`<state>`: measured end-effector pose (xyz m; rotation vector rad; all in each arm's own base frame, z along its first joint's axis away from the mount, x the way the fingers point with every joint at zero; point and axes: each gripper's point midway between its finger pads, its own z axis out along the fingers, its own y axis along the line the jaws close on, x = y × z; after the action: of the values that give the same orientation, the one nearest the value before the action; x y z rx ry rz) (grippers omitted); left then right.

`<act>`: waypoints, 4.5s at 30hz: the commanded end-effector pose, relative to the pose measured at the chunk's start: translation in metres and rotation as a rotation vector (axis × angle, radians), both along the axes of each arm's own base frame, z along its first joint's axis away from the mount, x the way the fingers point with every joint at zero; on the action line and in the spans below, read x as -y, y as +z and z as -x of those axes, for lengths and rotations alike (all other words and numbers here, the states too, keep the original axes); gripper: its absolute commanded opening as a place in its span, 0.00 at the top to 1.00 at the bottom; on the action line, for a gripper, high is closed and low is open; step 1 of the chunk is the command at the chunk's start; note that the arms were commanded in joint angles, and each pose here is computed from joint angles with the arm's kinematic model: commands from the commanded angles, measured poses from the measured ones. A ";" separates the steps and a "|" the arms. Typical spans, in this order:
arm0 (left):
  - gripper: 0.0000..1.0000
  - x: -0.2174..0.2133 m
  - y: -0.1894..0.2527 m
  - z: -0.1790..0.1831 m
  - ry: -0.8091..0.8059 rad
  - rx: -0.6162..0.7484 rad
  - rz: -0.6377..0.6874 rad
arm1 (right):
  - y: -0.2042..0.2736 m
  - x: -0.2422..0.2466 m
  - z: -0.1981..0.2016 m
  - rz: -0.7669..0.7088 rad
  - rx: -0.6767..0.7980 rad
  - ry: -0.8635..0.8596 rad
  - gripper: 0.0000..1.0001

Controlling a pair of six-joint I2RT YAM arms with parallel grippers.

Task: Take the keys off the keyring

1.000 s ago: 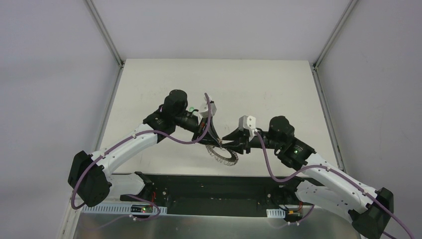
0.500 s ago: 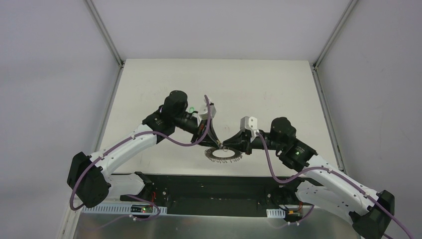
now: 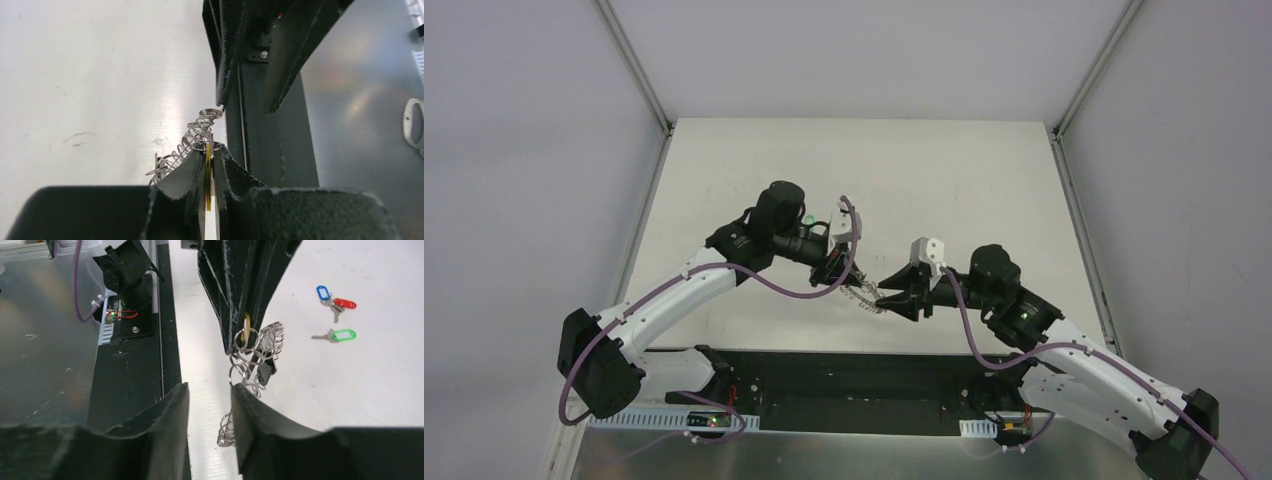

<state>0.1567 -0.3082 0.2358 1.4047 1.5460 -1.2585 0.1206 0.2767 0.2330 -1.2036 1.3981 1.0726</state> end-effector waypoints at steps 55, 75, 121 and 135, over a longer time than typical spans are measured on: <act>1.00 -0.075 0.000 -0.036 0.216 0.593 -1.182 | -0.012 0.026 -0.056 -0.463 -0.033 -0.558 0.36; 1.00 -0.099 0.055 -0.098 0.334 1.048 -1.422 | -0.011 0.037 -0.043 -0.452 -0.031 -0.532 0.32; 1.00 -0.040 0.075 -0.046 0.267 0.723 -1.006 | 0.081 -0.026 -0.044 -0.687 0.109 -0.292 0.27; 1.00 -0.035 0.078 -0.030 0.226 0.658 -0.926 | 0.064 -0.033 -0.059 -0.522 0.140 -0.352 0.78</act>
<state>0.1965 -0.2703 0.2987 1.8859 1.7882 0.2616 0.1795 0.3091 0.2796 -0.6071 1.1061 1.0085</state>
